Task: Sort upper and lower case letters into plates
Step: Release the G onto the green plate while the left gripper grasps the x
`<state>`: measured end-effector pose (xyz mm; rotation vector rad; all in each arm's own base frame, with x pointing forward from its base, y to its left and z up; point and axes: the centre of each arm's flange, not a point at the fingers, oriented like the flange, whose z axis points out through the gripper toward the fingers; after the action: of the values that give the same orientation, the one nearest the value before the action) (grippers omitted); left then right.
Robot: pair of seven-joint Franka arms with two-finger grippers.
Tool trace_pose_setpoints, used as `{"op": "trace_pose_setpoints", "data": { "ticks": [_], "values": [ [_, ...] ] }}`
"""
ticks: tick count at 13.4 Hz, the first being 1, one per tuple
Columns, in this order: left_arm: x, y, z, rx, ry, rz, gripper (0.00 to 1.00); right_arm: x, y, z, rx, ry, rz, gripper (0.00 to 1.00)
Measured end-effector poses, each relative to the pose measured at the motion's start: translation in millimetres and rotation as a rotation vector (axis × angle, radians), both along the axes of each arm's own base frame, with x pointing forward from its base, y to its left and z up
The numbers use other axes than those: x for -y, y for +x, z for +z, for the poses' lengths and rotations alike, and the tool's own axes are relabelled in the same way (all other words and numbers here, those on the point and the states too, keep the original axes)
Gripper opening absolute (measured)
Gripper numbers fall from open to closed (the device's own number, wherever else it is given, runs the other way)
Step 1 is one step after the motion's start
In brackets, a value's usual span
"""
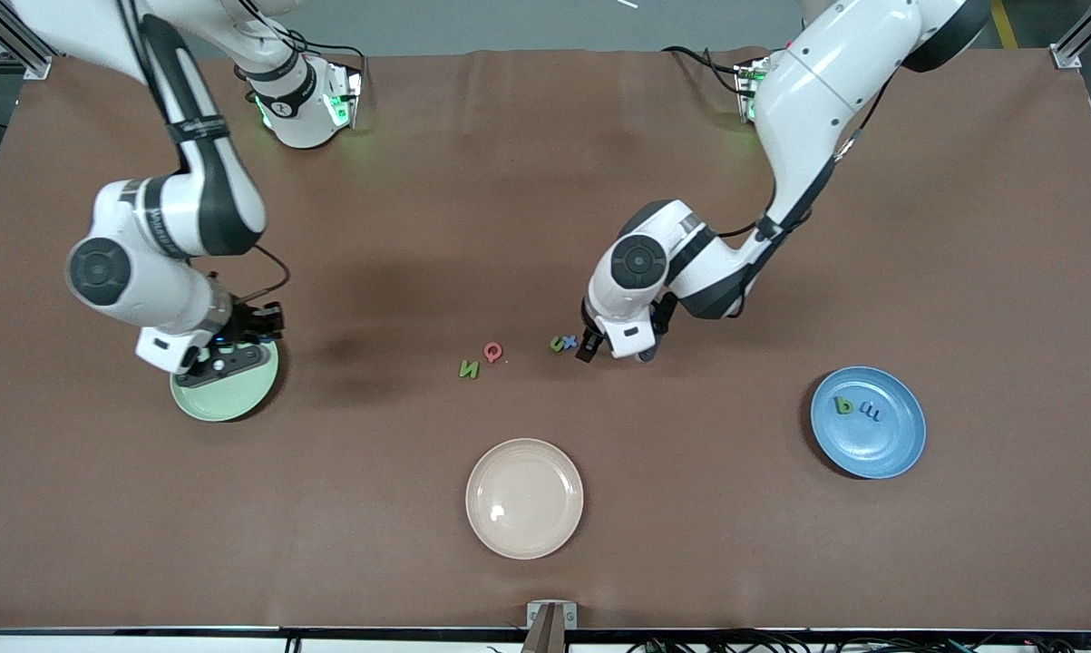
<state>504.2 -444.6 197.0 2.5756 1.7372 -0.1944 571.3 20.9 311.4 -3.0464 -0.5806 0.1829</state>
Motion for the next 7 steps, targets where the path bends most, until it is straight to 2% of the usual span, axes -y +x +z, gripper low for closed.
{"op": "trace_pose_setpoints", "data": {
  "ticks": [2, 3, 6, 7],
  "values": [
    [15, -13, -15, 0.006, 0.034, 0.051, 0.95, 47, -4, -8, 0.014, 0.012, 0.037, 0.34],
    [20, -16, -20, 0.009, 0.047, 0.072, 0.89, 69, -5, -11, 0.029, 0.015, 0.05, 0.34],
    [25, -12, -23, 0.018, 0.05, 0.104, 0.87, 115, -13, -40, 0.098, 0.005, 0.1, 0.34],
    [24, -10, -24, 0.019, 0.049, 0.107, 0.87, 120, -16, -55, 0.102, 0.002, 0.11, 0.34]
  ]
}}
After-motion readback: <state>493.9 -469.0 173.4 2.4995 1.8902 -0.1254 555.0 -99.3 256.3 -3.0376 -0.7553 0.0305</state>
